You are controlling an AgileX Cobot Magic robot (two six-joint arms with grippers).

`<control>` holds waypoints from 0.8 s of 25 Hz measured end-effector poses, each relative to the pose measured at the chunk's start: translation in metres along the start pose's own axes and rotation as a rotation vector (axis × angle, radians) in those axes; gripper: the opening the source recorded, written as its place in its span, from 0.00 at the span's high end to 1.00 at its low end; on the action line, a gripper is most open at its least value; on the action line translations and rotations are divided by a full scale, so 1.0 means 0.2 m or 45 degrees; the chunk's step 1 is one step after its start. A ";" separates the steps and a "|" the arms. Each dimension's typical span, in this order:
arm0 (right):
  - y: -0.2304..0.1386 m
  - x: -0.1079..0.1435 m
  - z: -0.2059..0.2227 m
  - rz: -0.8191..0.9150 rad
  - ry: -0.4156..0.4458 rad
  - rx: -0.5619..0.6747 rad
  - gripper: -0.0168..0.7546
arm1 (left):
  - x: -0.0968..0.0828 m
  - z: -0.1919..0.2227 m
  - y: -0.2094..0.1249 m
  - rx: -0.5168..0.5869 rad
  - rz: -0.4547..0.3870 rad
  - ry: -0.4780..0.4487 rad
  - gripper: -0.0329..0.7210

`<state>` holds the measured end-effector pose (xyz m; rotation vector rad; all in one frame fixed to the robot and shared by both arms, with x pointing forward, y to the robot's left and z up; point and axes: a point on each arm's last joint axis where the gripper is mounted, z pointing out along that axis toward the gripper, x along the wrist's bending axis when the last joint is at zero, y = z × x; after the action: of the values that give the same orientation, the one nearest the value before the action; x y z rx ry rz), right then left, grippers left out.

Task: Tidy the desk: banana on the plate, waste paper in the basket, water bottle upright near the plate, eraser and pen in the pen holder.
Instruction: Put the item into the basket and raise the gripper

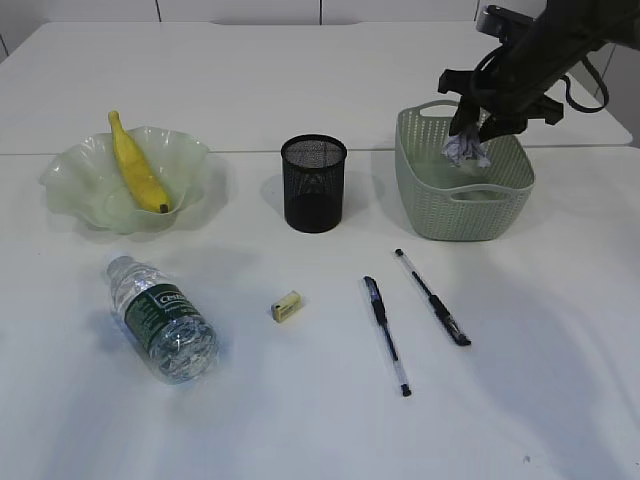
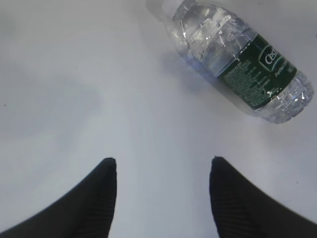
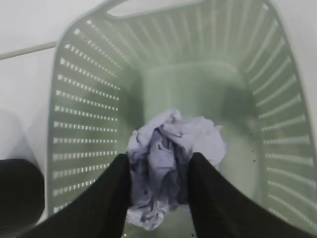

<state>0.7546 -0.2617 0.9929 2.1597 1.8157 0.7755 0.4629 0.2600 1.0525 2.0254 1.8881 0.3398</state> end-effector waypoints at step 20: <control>-0.03 0.12 -0.33 -0.103 0.164 0.244 0.49 | 0.00 0.00 0.01 -0.019 -0.001 -0.003 0.41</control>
<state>0.7176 -0.2474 1.0508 2.1782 2.1074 0.7674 0.4641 0.2597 1.0531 2.0143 1.8794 0.3498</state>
